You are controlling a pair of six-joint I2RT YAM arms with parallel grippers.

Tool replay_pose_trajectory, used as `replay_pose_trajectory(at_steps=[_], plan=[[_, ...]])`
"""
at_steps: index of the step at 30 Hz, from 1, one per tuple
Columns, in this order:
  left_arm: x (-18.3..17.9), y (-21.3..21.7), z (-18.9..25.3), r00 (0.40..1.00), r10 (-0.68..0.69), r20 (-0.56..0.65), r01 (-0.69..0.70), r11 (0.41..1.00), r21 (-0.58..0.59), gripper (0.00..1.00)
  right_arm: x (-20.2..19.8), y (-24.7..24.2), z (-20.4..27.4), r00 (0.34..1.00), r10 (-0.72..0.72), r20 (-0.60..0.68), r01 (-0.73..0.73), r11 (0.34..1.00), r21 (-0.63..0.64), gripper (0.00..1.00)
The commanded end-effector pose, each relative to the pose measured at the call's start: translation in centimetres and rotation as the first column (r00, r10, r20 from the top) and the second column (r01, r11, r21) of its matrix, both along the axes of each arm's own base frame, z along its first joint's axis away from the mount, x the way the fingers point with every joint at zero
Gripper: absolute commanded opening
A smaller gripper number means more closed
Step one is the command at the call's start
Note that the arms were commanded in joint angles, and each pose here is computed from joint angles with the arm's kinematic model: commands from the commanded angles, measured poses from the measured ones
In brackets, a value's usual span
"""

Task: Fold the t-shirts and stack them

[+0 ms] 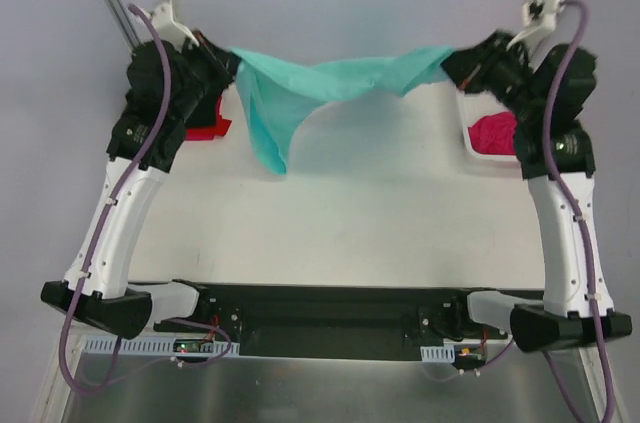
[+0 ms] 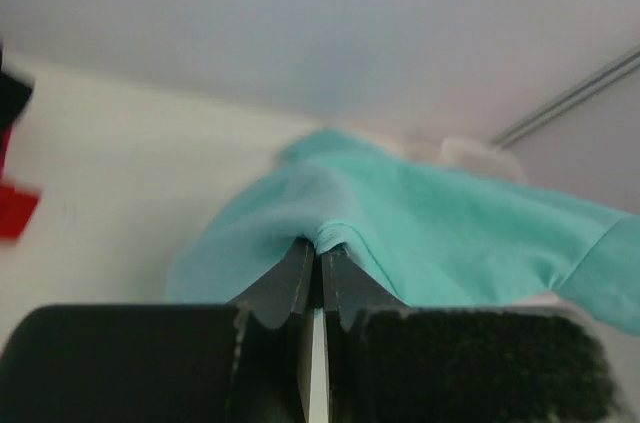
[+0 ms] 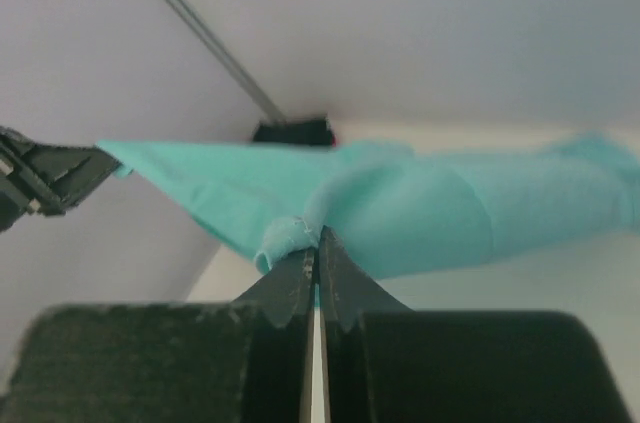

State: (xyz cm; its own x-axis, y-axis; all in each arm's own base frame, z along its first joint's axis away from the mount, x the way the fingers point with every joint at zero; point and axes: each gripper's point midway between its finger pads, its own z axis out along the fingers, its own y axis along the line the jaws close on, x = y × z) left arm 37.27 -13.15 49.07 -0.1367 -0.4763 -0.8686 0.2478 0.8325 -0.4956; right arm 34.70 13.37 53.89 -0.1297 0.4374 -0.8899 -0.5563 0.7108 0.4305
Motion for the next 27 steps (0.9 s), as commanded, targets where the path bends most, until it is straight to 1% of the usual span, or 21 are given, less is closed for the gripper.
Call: replay_pose_trajectory(at_steps=[1, 2, 3, 4, 5, 6, 7, 8, 9, 10, 11, 12, 14, 17, 19, 21, 24, 25, 26, 27], plan=[[-5.0, 0.2, -19.0, 0.839, 0.024, -0.544, -0.034, 0.999, -0.009, 0.0, -6.4, 0.4, -19.2, 0.864, -0.041, -0.502, 0.007, 0.998, -0.07, 0.01], [-8.5, 1.2, -24.0, 0.72, 0.067, -0.69, -0.062, 0.998, 0.032, 0.0, -9.3, 0.7, -24.1, 0.784, -0.047, -0.619, -0.026, 0.994, -0.108, 0.01], [-12.1, 2.1, -31.3, 0.591, 0.1, -0.8, -0.057, 0.995, 0.082, 0.0, -11.1, 0.7, -27.1, 0.747, -0.057, -0.662, -0.035, 0.992, -0.125, 0.01], [-14.1, 2.7, -32.1, 0.602, 0.098, -0.792, -0.076, 0.995, 0.066, 0.0, -13.4, -0.2, -31.2, 0.699, -0.102, -0.708, 0.006, 0.991, -0.137, 0.01], [-15.1, 3.8, -33.8, 0.588, 0.145, -0.796, -0.102, 0.989, 0.105, 0.0, -14.4, 0.1, -32.3, 0.687, -0.092, -0.721, -0.005, 0.991, -0.131, 0.01], [-16.4, 4.3, -35.5, 0.556, 0.158, -0.816, -0.092, 0.987, 0.128, 0.0, -15.1, 0.2, -32.9, 0.674, -0.084, -0.734, -0.011, 0.992, -0.124, 0.01], [-17.0, 4.6, -35.5, 0.551, 0.164, -0.818, -0.083, 0.986, 0.142, 0.0, -15.5, -0.1, -33.2, 0.662, -0.103, -0.743, -0.005, 0.99, -0.141, 0.01], [-17.5, 4.6, -35.5, 0.532, 0.157, -0.832, -0.074, 0.987, 0.14, 0.0, -16.6, -0.2, -33.1, 0.64, -0.118, -0.759, -0.034, 0.983, -0.181, 0.01], [-18.9, 3.9, -35.6, 0.493, 0.11, -0.863, -0.035, 0.994, 0.106, 0.0, -16.9, -0.2, -32.7, 0.644, -0.124, -0.755, -0.052, 0.977, -0.205, 0.01], [-19.5, 3.2, -35.5, 0.489, 0.074, -0.869, -0.006, 0.997, 0.082, 0.0, -17.0, -0.8, -32.5, 0.649, -0.164, -0.743, -0.038, 0.968, -0.247, 0.01], [-20.1, 2.8, -35.6, 0.482, 0.058, -0.874, 0.008, 0.997, 0.07, 0.0, -17.5, -0.9, -32.0, 0.662, -0.165, -0.731, -0.059, 0.961, -0.271, 0.01], [-20.6, 2.9, -35.9, 0.475, 0.068, -0.877, 0.007, 0.997, 0.081, 0.0, -17.5, -0.9, -31.9, 0.671, -0.166, -0.722, -0.062, 0.959, -0.278, 0.01], [-21.1, 3.0, -35.8, 0.483, 0.078, -0.872, -0.006, 0.996, 0.085, 0.0, -17.4, -1.3, -31.8, 0.671, -0.187, -0.718, -0.056, 0.952, -0.301, 0.01], [-21.4, 2.9, -35.8, 0.484, 0.067, -0.873, 0.002, 0.997, 0.077, 0.0, -16.9, -0.9, -31.7, 0.669, -0.184, -0.72, -0.052, 0.955, -0.293, 0.01], [-21.6, 3.1, -35.7, 0.477, 0.076, -0.876, 0.009, 0.996, 0.091, 0.0, -16.9, -0.6, -32.2, 0.662, -0.178, -0.729, -0.064, 0.955, -0.29, 0.01], [-21.4, 3.2, -35.0, 0.492, 0.079, -0.867, 0.003, 0.996, 0.092, 0.0, -16.6, -0.5, -32.4, 0.662, -0.181, -0.728, -0.07, 0.951, -0.3, 0.01], [-19.9, 3.5, -33.3, 0.54, 0.108, -0.835, -0.019, 0.993, 0.116, 0.0, -15.3, -0.6, -32.4, 0.689, -0.204, -0.695, -0.06, 0.94, -0.335, 0.01], [-18.9, 3.4, -33.3, 0.534, 0.126, -0.836, -0.015, 0.99, 0.139, 0.0, -14.3, -0.5, -32.4, 0.687, -0.22, -0.692, -0.059, 0.933, -0.355, 0.01], [-16.8, 3.1, -31.4, 0.59, 0.129, -0.797, -0.025, 0.99, 0.142, 0.0, -13.2, -0.1, -31.8, 0.712, -0.216, -0.668, -0.054, 0.932, -0.359, 0.01], [-15.1, 2.8, -31.6, 0.586, 0.149, -0.797, -0.009, 0.984, 0.177, 0.0, -12.0, 0.1, -31.6, 0.723, -0.226, -0.653, -0.057, 0.922, -0.382, 0.01]])
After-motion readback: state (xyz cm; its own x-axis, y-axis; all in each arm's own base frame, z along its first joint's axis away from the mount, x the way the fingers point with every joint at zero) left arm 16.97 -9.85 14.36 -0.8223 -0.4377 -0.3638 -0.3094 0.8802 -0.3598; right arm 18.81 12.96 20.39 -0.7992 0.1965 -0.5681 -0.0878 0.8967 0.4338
